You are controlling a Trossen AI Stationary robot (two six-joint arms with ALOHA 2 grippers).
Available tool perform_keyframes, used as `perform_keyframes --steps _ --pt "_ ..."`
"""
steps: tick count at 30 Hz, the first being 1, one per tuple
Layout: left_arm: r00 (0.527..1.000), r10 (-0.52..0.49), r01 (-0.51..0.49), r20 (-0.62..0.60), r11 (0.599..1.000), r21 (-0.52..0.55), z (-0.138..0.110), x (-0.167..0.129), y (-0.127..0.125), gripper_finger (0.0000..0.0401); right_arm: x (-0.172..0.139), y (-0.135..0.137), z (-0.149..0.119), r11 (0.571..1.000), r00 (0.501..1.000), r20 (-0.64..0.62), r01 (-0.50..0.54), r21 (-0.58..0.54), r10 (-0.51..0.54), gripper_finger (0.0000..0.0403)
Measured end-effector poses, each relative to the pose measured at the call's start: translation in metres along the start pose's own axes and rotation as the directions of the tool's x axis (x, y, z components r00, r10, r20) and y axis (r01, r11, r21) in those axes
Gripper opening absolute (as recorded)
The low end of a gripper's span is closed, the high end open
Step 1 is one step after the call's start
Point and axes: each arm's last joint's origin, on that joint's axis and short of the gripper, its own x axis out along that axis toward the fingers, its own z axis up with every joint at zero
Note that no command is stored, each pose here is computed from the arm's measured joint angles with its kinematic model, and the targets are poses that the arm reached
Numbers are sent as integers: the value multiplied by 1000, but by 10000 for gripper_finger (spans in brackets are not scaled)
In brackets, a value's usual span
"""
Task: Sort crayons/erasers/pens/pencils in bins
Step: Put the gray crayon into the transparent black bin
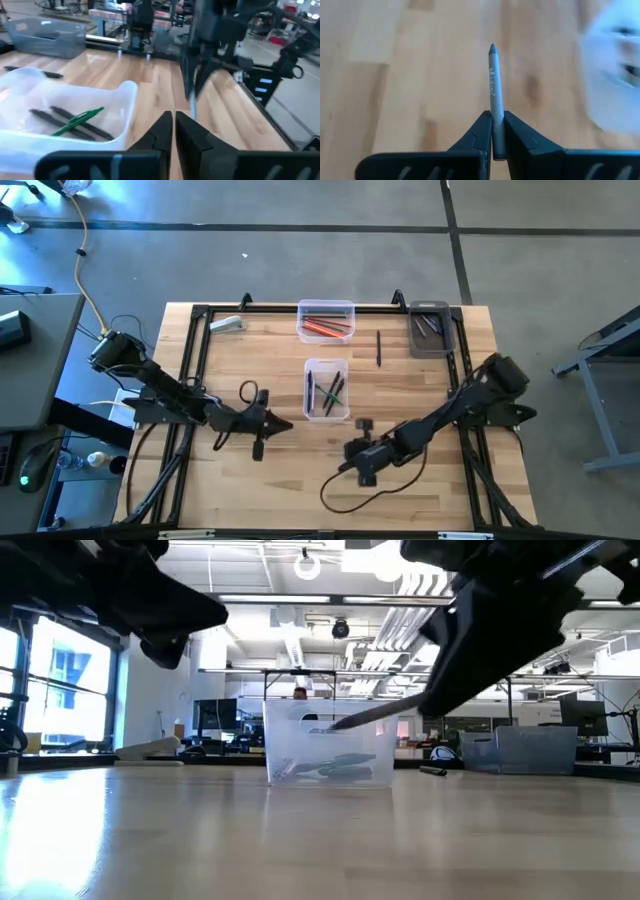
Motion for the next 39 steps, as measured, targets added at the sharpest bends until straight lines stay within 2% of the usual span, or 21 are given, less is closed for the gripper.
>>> perform_keyframes --steps 5,7,11,14,18,23,32,36,39 --pt "999 13 -13 30 1000 1 -5 -6 9 7 -46 -25 -2 990 989 -43 138 1 -138 17" --pt "999 20 -21 25 1000 5 -6 -7 10 8 -67 -38 -1 981 981 -37 189 36 -188 17" --pt "999 19 -19 29 1000 4 -6 -7 9 2 -109 -70 -5 948 955 -44 296 118 -293 17" --pt "999 16 -16 35 1000 9 -5 -7 9 1 -135 -95 -12 907 928 -61 373 193 -369 17" --pt "999 13 -13 46 1000 3 -4 -7 9 0 -156 -129 -25 826 867 -95 495 271 -488 17" --pt "999 16 -16 48 1000 2 -3 -7 9 0 -161 -172 -47 715 806 -185 587 380 -562 17" --pt "999 16 -17 51 1000 11 -3 -7 9 1 -155 -237 -79 446 658 -404 740 504 -635 17" --pt "999 16 -17 51 1000 11 -3 -7 9 0 -151 -261 -86 368 607 -477 781 504 -635 17" --pt "999 17 -17 51 1000 10 -3 -7 9 1 -147 -276 -91 338 585 -524 801 494 -619 17"
